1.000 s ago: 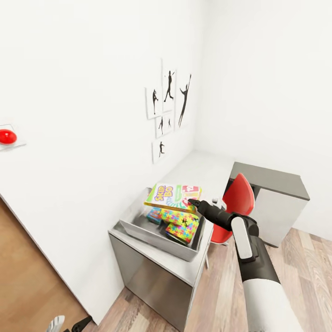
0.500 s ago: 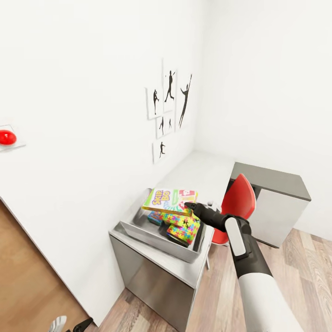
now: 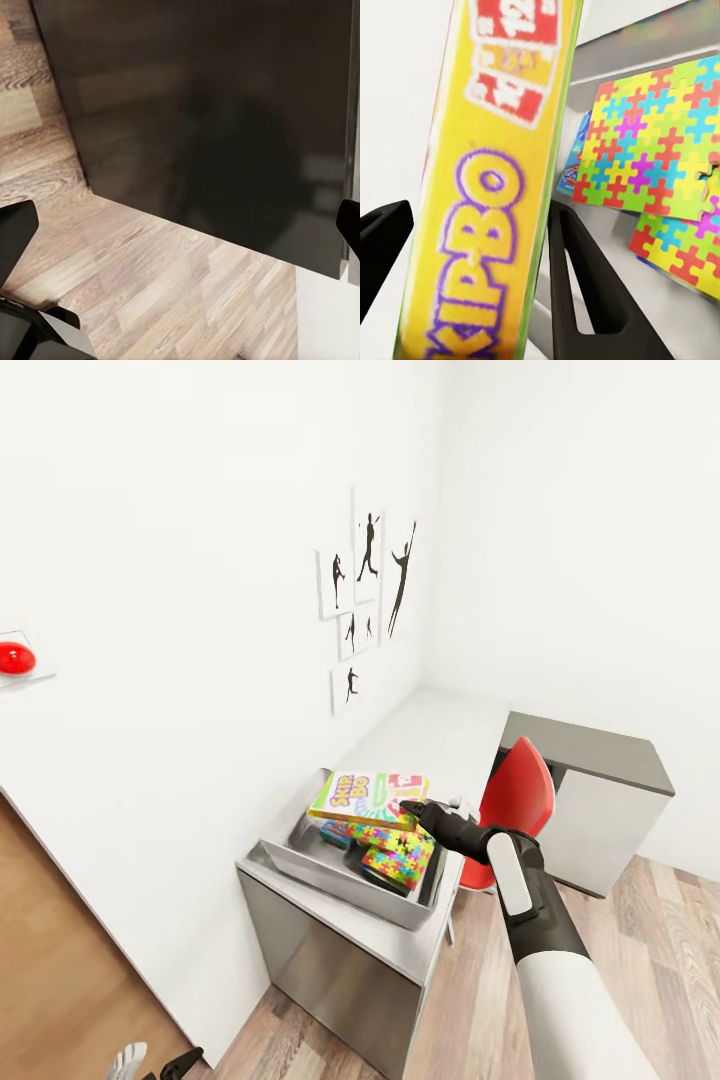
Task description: Put all the toys in the child's room - the three board games (two on the bed and one on the table), the two jigsaw puzzles on the table, and the tennis ball on the table - inside the toy box on the table in the child's room.
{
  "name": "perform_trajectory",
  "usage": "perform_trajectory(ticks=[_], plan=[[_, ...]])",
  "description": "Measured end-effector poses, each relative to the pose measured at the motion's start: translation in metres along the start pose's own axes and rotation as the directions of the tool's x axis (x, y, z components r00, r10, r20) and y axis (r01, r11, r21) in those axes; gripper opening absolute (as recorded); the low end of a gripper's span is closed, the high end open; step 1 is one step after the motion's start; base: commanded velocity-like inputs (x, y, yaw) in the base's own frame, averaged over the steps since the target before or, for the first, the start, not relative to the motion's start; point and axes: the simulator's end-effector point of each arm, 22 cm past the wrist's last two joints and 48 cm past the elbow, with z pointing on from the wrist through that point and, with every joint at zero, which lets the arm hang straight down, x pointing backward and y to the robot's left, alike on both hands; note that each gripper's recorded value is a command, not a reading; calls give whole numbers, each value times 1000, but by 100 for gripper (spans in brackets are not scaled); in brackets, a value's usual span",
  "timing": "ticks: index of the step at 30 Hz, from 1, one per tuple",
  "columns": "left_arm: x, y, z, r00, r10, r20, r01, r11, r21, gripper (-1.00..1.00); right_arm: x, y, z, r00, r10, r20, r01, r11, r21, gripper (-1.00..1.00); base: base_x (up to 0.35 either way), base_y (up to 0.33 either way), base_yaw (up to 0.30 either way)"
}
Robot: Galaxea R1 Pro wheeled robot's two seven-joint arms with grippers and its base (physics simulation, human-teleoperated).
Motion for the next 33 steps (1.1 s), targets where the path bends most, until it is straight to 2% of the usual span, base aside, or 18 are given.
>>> perform_trajectory(ticks=[24, 33], plan=[[5, 9, 3, 1000, -8, -16, 8, 1000, -22, 100, 29, -23, 37, 989, 91, -119, -87, 995, 40, -100, 0, 0, 0], [7, 13, 4, 1000, -13, -22, 12, 999, -33, 100, 33, -26, 45, 985, 105, -136, -99, 994, 46, -100, 0, 0, 0]])
